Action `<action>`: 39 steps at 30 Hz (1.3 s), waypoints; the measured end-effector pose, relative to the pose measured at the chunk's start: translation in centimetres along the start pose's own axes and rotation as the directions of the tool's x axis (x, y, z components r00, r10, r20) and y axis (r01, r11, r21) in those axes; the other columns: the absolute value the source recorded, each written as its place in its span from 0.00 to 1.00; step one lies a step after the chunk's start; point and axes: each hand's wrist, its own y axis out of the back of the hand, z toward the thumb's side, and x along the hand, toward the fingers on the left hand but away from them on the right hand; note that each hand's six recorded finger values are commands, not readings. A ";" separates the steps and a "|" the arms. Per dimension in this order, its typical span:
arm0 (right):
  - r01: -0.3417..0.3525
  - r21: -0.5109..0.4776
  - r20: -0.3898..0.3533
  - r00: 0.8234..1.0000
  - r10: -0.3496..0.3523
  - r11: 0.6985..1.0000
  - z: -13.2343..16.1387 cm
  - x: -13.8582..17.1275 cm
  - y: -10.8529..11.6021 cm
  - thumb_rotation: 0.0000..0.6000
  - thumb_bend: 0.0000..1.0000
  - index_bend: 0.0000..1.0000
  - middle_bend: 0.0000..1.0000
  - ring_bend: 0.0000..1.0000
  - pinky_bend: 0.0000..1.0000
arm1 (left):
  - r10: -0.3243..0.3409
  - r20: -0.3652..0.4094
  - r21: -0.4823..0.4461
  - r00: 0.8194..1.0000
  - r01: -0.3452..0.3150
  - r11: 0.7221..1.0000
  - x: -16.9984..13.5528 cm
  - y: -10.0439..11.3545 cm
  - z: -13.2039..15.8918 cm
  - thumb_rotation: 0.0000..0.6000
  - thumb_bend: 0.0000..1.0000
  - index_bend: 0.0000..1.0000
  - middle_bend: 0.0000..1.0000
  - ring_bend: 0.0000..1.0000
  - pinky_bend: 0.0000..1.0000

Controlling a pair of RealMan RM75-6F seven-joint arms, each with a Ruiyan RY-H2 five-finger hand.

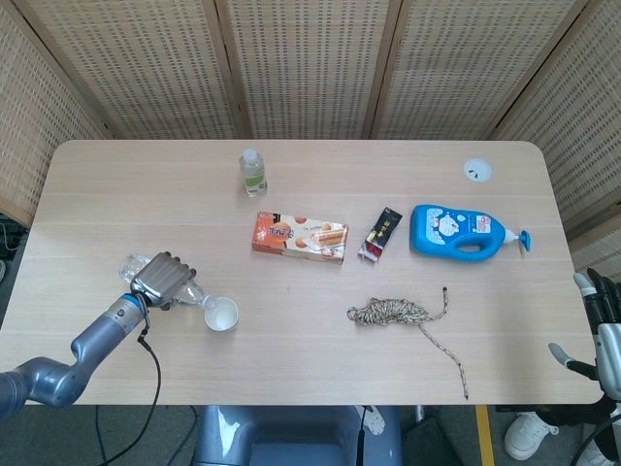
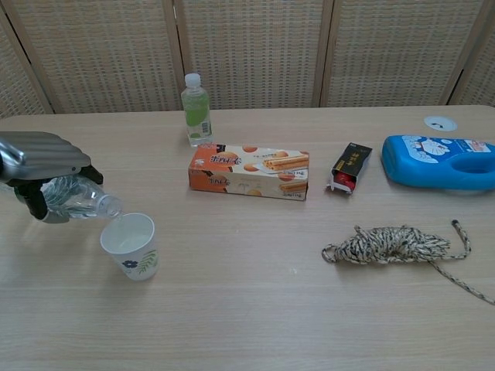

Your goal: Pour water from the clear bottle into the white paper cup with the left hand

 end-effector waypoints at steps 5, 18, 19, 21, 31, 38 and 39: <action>0.000 0.000 -0.001 1.000 0.000 1.000 0.0 0.0 0.0 1.00 0.00 0.00 0.00 0.00 0.00 | 0.011 -0.007 0.037 1.000 -0.011 0.999 -0.1 0.0 0.0 1.00 0.50 0.62 0.53 0.39 0.47; -0.001 0.001 -0.001 1.000 0.001 1.000 0.0 0.0 0.0 1.00 0.00 0.00 0.00 0.00 0.00 | 0.026 -0.004 0.021 1.000 -0.025 0.999 -0.1 -0.1 0.3 1.00 0.50 0.62 0.53 0.39 0.47; -0.001 0.001 -0.001 1.000 0.001 1.000 0.0 0.0 0.0 1.00 0.00 0.00 0.00 0.00 0.00 | 0.026 -0.004 0.011 1.000 -0.025 1.000 -0.1 -0.1 0.3 1.00 0.50 0.62 0.53 0.39 0.47; -0.002 0.002 -0.001 1.000 0.002 1.000 0.0 0.0 0.0 1.00 0.00 0.00 0.00 0.00 0.00 | 0.026 -0.004 -0.016 1.000 -0.026 1.000 -0.1 -0.1 0.3 1.00 0.50 0.62 0.53 0.39 0.46; -0.006 0.010 0.000 1.000 0.006 1.000 0.1 0.0 -0.2 1.00 0.00 0.00 0.00 0.00 0.00 | 0.053 0.008 -0.185 0.999 -0.050 0.981 -0.7 0.2 -0.4 1.00 0.50 0.62 0.53 0.39 0.45; -0.009 0.016 -0.001 1.000 0.009 1.000 0.3 0.0 -0.4 1.00 0.00 0.00 0.00 0.00 0.00 | 0.087 0.000 -0.414 0.996 -0.079 0.907 -1.2 0.8 -1.5 1.00 0.50 0.62 0.53 0.39 0.45; -0.010 0.016 -0.001 1.000 0.010 1.000 0.3 0.0 -0.4 1.00 0.00 0.00 0.00 0.00 0.00 | 0.091 -0.005 -0.449 0.996 -0.084 0.890 -1.3 0.9 -1.8 1.00 0.50 0.62 0.53 0.39 0.45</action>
